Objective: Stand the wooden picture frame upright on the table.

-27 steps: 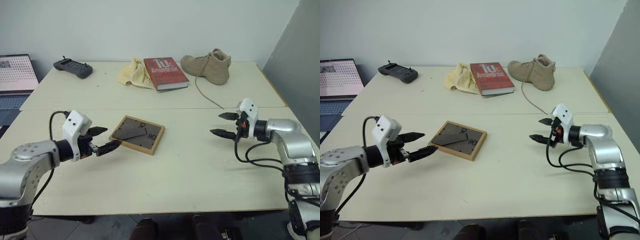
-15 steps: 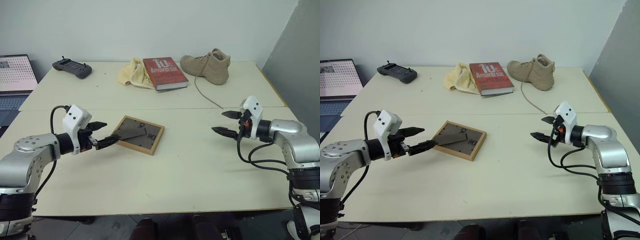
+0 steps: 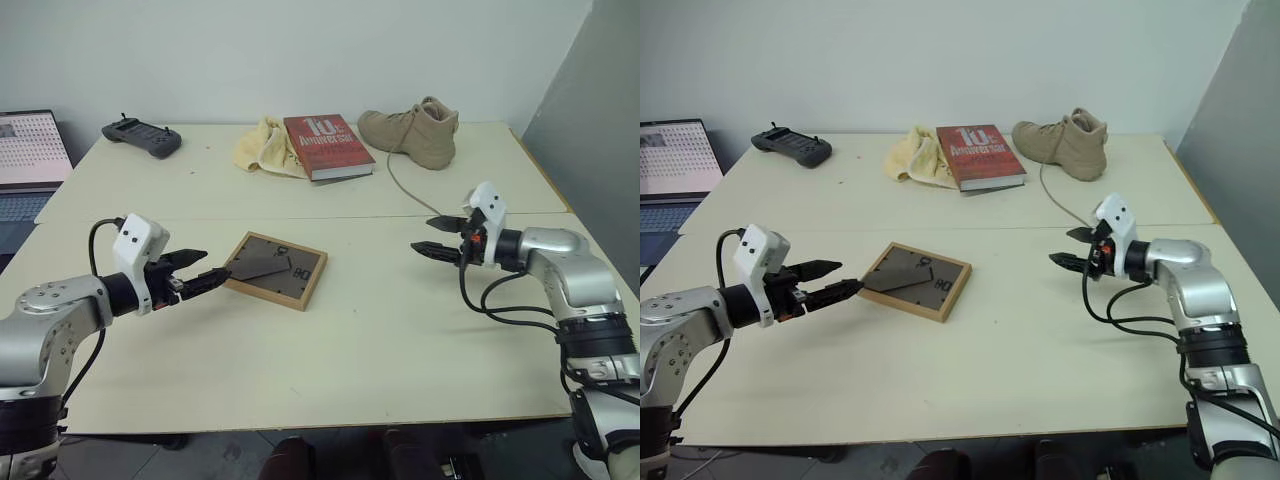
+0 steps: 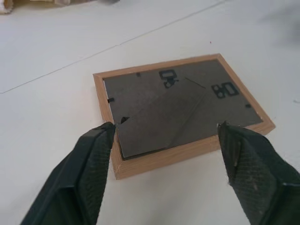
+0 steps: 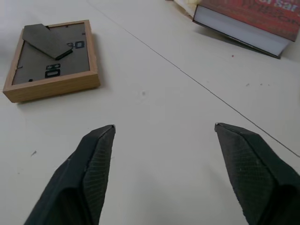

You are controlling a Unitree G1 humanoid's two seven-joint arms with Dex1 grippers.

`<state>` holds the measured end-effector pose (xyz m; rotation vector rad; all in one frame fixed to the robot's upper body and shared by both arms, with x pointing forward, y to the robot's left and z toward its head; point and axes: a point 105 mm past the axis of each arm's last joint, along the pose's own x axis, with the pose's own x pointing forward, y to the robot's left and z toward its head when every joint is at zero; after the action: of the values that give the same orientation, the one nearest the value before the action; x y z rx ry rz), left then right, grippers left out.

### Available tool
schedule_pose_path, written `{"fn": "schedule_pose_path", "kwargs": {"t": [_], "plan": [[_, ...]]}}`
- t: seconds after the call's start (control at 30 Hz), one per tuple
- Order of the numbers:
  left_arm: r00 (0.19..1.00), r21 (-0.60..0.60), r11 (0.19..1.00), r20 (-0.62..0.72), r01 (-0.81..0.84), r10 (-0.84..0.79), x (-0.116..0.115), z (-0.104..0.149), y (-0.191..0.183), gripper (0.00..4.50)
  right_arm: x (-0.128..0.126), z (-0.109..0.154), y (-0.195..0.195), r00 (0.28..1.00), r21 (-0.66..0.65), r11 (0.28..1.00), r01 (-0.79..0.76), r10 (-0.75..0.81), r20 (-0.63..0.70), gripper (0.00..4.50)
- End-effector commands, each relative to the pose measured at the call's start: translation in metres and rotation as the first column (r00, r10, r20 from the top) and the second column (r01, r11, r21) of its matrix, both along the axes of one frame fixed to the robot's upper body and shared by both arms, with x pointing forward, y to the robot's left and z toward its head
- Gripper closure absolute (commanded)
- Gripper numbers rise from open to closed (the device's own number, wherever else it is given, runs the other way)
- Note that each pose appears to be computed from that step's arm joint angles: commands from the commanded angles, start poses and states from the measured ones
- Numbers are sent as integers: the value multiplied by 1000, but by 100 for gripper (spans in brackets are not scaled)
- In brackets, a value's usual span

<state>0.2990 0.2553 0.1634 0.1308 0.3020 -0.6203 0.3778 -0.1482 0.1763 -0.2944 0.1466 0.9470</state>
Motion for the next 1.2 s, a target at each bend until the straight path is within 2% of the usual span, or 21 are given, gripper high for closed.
{"fn": "schedule_pose_path", "kwargs": {"t": [0.03, 0.07, 0.2, 0.33, 0.4, 0.43, 0.47, 0.63, 0.9, 1.03, 1.2], "plan": [[997, -4, 997, 25, -75, 76, -8, 0, 9, 170, 13, 11, 30, 997, 10, 999, -54, 53, 64, 192], [994, -9, 994, 18, -109, 109, -10, -7, 12, 199, 17, 9, 43, 995, 8, 997, -71, 71, 70, 226], [980, -24, 980, -11, -199, 199, -13, -35, 7, 280, 39, -1, 88, 994, 5, 999, -54, 53, 91, 314], [976, -61, 974, -30, -219, 217, -13, -53, -8, 355, 46, -18, 121, 994, -16, 998, -68, 70, 81, 396], [970, -84, 966, -28, -244, 242, -8, -58, -14, 412, 48, -30, 136, 994, -53, 997, -59, 64, 84, 450], [968, -90, 963, -25, -253, 252, -5, -59, -16, 441, 50, -34, 141, 994, -74, 996, -48, 55, 96, 450], [966, -97, 961, -19, -259, 259, -3, -60, -18, 447, 52, -37, 145, 993, -99, 995, -29, 41, 113, 450], [965, -103, 959, -15, -263, 263, 6, -63, -25, 447, 52, -41, 167, 983, -177, 984, -11, 43, 178, 450], [969, -76, 966, -22, -248, 247, 20, -68, -34, 447, 18, -57, 199, 955, -178, 946, -270, 287, 73, 450], [981, -57, 979, -17, -196, 196, 26, -67, -44, 447, -1, -68, 192, 909, -197, 890, -412, 417, -16, 450], [992, -6, 993, -30, -121, 121, 30, -70, -54, 447, -20, -68, 173, 865, -191, 844, -502, 495, -84, 450]]}}
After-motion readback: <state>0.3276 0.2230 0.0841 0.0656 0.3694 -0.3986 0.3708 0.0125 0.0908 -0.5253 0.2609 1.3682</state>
